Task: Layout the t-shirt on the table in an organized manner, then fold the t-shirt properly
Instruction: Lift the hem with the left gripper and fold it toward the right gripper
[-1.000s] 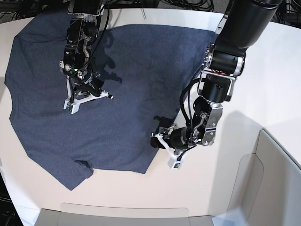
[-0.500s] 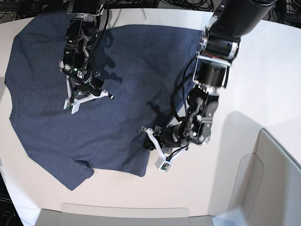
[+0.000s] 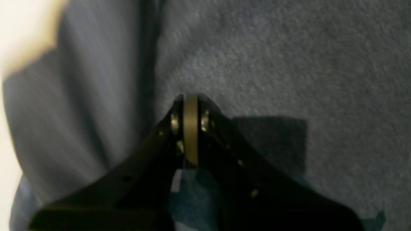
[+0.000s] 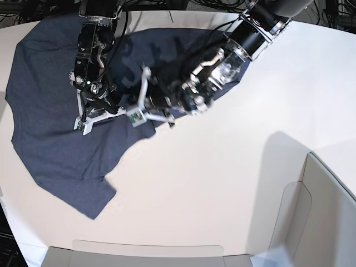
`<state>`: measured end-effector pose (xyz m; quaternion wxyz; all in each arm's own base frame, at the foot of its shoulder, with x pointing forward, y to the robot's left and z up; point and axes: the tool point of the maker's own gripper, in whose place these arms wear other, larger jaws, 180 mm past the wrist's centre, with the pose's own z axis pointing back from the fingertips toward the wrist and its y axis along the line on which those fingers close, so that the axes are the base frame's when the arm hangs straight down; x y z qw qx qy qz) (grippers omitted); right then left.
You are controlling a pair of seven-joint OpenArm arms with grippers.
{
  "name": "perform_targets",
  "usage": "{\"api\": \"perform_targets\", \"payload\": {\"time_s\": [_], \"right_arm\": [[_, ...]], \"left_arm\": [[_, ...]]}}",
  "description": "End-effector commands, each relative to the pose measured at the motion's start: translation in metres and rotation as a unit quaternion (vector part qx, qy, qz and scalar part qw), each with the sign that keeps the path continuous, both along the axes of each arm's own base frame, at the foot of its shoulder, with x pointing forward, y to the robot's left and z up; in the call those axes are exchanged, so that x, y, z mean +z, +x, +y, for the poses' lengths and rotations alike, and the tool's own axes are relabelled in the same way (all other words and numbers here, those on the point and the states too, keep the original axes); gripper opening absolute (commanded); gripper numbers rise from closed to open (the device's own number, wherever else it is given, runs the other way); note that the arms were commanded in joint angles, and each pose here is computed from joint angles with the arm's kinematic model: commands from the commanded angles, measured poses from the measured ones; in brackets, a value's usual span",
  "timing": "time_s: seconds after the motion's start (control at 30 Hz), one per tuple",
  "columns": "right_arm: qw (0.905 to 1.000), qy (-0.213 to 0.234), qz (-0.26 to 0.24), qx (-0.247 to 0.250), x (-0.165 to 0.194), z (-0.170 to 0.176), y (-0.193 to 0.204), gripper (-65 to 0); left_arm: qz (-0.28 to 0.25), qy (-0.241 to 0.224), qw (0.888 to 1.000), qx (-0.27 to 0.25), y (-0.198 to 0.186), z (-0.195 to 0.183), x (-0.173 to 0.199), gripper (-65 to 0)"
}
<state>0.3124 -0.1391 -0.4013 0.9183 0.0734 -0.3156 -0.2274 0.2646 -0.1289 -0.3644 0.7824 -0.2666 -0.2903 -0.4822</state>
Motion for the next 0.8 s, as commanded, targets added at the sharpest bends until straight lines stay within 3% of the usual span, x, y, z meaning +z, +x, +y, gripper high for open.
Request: {"api": "perform_targets", "payload": {"time_s": [0.0, 0.13, 0.27, 0.47, 0.77], "right_arm": [[0.9992, 0.015, 0.038, 0.006, -0.014, 0.007, -0.012, -65.0], [0.9987, 0.016, 0.048, 0.004, -0.021, 0.006, -0.016, -65.0], [0.9988, 0.016, 0.047, 0.004, -0.020, 0.006, -0.015, -65.0], [1.0000, 0.005, -0.003, -0.001, 0.013, -0.002, 0.000, -65.0], [0.9906, -0.033, -0.126, -0.041, 0.099, -0.041, 0.016, -65.0]], "left_arm": [[-0.014, -0.022, 0.999, -0.020, 0.000, -0.014, 0.014, -64.9], [-0.004, -0.011, 1.000, -0.022, -0.004, -0.012, 0.004, -53.6], [-0.010, -0.027, 1.000, 0.013, 0.016, -0.002, 0.014, -42.2], [-0.034, -0.055, 0.996, 0.058, 0.043, 0.014, 0.039, -41.9], [-0.043, -0.034, 0.994, 0.089, 0.053, 0.053, 0.033, -42.0]]}}
